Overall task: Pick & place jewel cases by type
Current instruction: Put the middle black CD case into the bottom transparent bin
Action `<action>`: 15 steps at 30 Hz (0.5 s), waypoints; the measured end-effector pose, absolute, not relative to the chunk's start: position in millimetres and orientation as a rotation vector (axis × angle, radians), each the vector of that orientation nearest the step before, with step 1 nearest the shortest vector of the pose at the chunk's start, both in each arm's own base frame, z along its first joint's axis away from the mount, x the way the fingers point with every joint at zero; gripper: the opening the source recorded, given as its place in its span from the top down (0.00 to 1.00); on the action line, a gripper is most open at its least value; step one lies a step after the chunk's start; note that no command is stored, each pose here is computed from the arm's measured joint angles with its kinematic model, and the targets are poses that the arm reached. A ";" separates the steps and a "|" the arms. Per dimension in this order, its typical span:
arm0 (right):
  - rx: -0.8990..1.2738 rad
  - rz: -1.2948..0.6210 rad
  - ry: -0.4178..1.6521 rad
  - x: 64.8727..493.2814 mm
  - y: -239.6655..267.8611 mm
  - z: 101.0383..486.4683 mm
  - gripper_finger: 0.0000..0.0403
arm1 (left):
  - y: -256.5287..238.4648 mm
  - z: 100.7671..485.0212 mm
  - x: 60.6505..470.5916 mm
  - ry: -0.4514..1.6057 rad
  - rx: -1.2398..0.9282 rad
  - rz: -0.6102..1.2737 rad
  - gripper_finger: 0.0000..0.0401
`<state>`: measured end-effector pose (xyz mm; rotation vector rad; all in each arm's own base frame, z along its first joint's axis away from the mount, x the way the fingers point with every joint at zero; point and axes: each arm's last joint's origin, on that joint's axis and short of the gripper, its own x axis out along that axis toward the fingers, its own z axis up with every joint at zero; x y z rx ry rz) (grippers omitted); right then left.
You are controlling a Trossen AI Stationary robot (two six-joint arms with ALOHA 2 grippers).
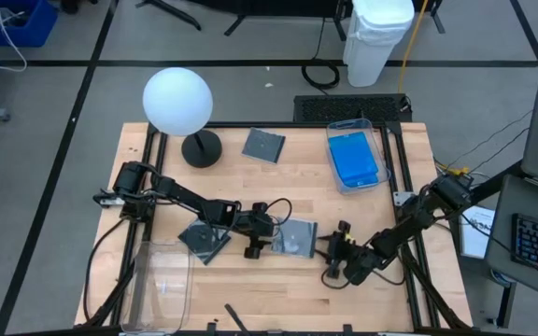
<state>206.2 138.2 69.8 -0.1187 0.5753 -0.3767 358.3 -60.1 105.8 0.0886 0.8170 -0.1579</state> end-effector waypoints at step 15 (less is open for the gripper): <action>-0.189 -0.373 0.493 220.5 135.2 78.6 0.55 | -60.3 103.9 356.2 0.841 0.069 -0.153 0.41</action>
